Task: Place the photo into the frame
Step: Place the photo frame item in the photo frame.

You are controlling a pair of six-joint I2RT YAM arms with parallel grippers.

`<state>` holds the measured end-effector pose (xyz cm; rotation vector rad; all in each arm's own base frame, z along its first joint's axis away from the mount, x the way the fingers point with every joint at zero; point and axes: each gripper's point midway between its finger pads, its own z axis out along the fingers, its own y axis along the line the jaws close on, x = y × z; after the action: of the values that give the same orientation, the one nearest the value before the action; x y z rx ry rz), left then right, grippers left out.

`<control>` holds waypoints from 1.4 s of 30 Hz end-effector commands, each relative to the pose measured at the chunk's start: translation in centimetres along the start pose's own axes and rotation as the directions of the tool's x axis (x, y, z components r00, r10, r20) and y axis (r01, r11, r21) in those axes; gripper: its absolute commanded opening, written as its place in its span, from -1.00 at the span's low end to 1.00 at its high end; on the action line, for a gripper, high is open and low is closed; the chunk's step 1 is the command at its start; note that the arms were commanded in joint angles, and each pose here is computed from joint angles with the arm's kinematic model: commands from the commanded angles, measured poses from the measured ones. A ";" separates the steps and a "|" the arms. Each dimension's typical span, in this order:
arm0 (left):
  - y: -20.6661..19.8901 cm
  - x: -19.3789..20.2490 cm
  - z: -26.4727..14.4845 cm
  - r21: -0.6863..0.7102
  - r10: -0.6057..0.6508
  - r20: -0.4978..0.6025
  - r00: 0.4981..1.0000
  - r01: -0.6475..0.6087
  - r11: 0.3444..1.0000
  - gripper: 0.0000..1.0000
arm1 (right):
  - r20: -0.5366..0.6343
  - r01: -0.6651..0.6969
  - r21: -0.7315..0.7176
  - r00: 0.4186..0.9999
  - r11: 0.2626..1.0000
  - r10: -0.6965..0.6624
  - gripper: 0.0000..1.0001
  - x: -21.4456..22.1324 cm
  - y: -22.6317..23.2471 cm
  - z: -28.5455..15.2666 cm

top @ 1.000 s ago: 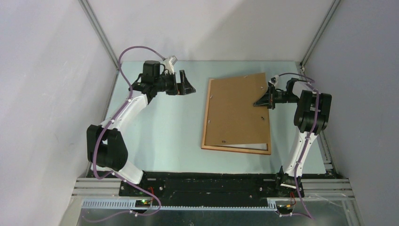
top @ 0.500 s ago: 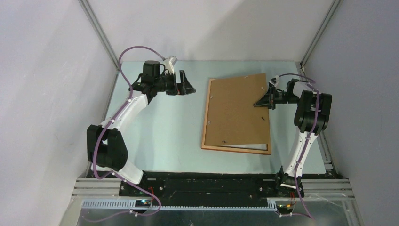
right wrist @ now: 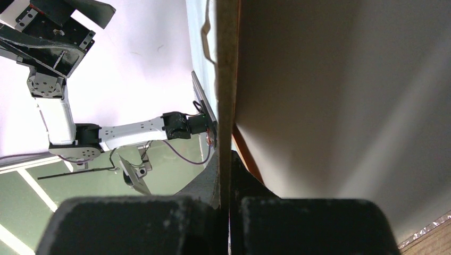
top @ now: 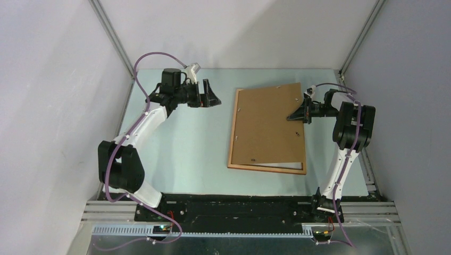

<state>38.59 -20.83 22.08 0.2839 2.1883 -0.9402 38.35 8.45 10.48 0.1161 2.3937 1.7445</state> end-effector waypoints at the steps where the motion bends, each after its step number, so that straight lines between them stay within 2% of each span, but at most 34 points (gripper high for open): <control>1: -0.3 -0.8 -0.5 -0.001 0.046 0.032 0.998 -0.046 0.999 0.97 | -0.002 -0.018 -0.087 1.000 0.996 0.018 -1.00 0.2 1.9 0.2; 29: -0.2 -0.5 -0.4 -0.001 0.043 0.026 0.999 -0.043 0.999 0.97 | -0.027 -0.022 -0.061 0.999 0.998 0.020 -1.00 -0.1 0.7 1.4; 33: -0.2 -0.5 -0.4 0.000 0.043 0.024 0.999 -0.043 0.999 0.97 | -0.027 -0.019 -0.046 0.999 0.999 0.018 -0.88 -0.2 0.3 1.4; 39: 0.2 -0.2 -0.1 -0.010 0.027 0.017 0.999 -0.027 1.000 0.97 | -0.024 -0.002 0.007 1.000 1.000 0.002 -0.42 -0.3 -0.6 1.3; 42: 0.2 -0.2 0.0 -0.010 0.023 0.015 1.000 -0.023 1.000 0.97 | -0.018 0.003 0.042 1.000 0.999 -0.003 -0.26 -0.3 -0.9 1.3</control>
<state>38.48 -20.79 21.79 0.2808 2.1969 -0.9394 38.40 9.12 8.92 0.1284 2.4411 1.7416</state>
